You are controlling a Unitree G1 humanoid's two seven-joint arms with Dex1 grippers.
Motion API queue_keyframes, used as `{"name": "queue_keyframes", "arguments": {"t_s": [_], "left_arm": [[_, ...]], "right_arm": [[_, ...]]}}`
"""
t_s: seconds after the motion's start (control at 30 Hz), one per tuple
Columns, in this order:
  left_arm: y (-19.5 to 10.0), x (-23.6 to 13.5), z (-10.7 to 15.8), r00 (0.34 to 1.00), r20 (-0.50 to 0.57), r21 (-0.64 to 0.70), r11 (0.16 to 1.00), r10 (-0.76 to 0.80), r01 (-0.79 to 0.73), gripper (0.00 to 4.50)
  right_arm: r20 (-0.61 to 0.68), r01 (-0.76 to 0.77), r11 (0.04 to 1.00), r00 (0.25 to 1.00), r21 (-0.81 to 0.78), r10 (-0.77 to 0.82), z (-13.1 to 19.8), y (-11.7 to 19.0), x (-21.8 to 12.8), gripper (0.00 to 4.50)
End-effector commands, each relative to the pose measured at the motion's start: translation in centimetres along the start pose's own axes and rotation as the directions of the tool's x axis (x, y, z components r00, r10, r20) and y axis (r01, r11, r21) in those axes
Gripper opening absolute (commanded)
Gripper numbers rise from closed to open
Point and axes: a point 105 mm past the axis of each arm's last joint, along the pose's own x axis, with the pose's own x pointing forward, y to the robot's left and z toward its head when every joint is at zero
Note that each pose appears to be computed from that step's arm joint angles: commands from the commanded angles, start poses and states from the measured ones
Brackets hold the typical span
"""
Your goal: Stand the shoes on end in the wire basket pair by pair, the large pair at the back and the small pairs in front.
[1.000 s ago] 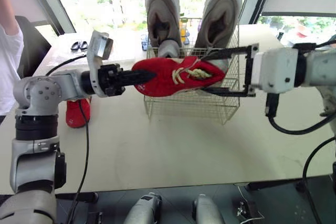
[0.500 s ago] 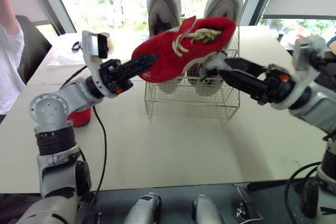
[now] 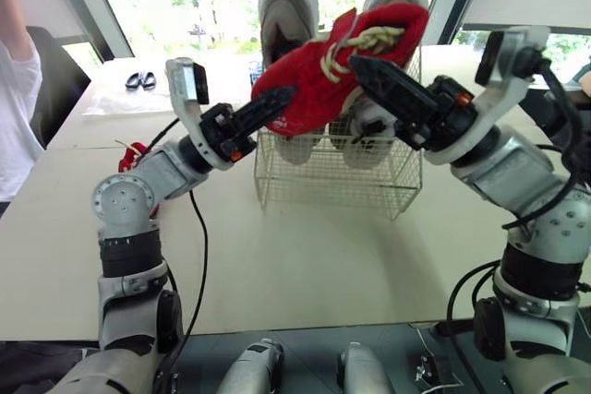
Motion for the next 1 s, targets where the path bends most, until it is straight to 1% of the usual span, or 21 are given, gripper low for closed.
{"name": "queue_keyframes", "arguments": {"t_s": [0.03, 0.07, 0.13, 0.17, 0.2, 0.23, 0.27, 0.33, 0.37, 0.4, 0.47, 0.53, 0.6, 0.67, 0.77, 0.83, 1.0], "left_arm": [[-0.1, 0.2, 0.0, 1.0, 0.0, 0.031, 0.999, 0.019, -0.019, 0.24], [0.1, 0.2, 0.0, 0.999, -0.003, 0.019, 0.999, 0.034, -0.034, 0.24], [1.0, 0.0, -0.3, 0.995, -0.024, 0.019, 0.995, 0.094, -0.094, 1.29], [1.0, -0.1, -0.3, 0.994, -0.03, 0.019, 0.994, 0.105, -0.104, 1.71], [0.8, -0.2, -0.3, 0.994, -0.036, 0.025, 0.995, 0.1, -0.099, 2.27], [0.4, -0.3, -0.2, 0.995, -0.045, 0.029, 0.996, 0.087, -0.086, 2.62], [-0.1, -0.5, -0.1, 0.995, -0.062, 0.05, 0.996, 0.081, -0.078, 3.14], [-0.8, -1.1, -0.2, 0.991, -0.112, 0.091, 0.994, 0.075, -0.065, 4.16], [-1.3, -1.5, -0.4, 0.986, -0.152, 0.113, 0.992, 0.069, -0.052, 4.45], [-1.7, -1.9, -0.5, 0.98, -0.189, 0.128, 0.991, 0.063, -0.039, 4.45], [-2.4, -3.1, -0.5, 0.961, -0.268, 0.154, 0.988, 0.066, -0.025, 4.45], [-2.5, -4.2, -0.3, 0.938, -0.332, 0.187, 0.982, 0.099, -0.037, 4.45], [-2.5, -4.9, 0.3, 0.923, -0.363, 0.214, 0.975, 0.129, -0.052, 4.45], [-2.3, -5.3, 0.8, 0.917, -0.369, 0.236, 0.97, 0.151, -0.064, 4.45], [-2.2, -5.5, 1.2, 0.914, -0.373, 0.255, 0.965, 0.161, -0.066, 4.45], [-2.1, -5.5, 1.2, 0.913, -0.372, 0.269, 0.961, 0.166, -0.065, 4.45], [-1.8, -5.3, 1.1, 0.914, -0.365, 0.29, 0.955, 0.176, -0.068, 4.45]], "right_arm": [[0.03, -0.079, 0.997, 0.996, -0.017, 0.079, 0.8, 1.6, 0.8, 3.23], [0.033, -0.082, 0.997, 0.996, -0.015, 0.082, 0.8, 1.6, 0.8, 2.81], [0.035, -0.085, 0.996, 0.996, -0.014, 0.085, 0.9, 1.7, 0.9, 1.88], [0.035, -0.085, 0.996, 0.996, -0.015, 0.086, 1.0, 1.7, 0.9, 1.4], [0.029, -0.082, 0.996, 0.996, -0.022, 0.083, 1.1, 1.6, 0.9, 0.97], [0.019, -0.067, 0.997, 0.998, -0.033, 0.068, 1.2, 1.4, 0.9, 0.74], [-0.005, -0.057, 0.997, 0.998, -0.048, 0.057, 1.3, 1.2, 0.9, 0.59], [-0.069, -0.055, 0.994, 0.996, -0.093, 0.048, 1.5, 0.9, 0.6, 0.59], [-0.119, -0.062, 0.99, 0.992, -0.13, 0.046, 1.6, 0.7, 0.3, 0.59], [-0.17, -0.068, 0.983, 0.985, -0.169, 0.039, 1.7, 0.5, -0.1, 0.59], [-0.311, -0.083, 0.956, 0.95, -0.282, -0.009, 1.8, -0.4, -1.2, 0.59], [-0.438, -0.119, 0.915, 0.897, -0.385, -0.068, 2.0, -1.7, -2.4, 0.59], [-0.537, -0.182, 0.874, 0.837, -0.451, -0.103, 2.1, -2.8, -3.4, 0.59], [-0.62, -0.271, 0.815, 0.773, -0.512, -0.133, 2.0, -3.7, -4.3, 0.59], [-0.687, -0.352, 0.766, 0.709, -0.538, -0.157, 1.8, -5.0, -4.9, 0.59], [-0.705, -0.383, 0.743, 0.69, -0.549, -0.166, 1.5, -5.8, -4.9, 0.59], [-0.746, -0.419, 0.737, 0.643, -0.53, -0.17, 0.0, -7.3, -5.8, 0.59]]}}
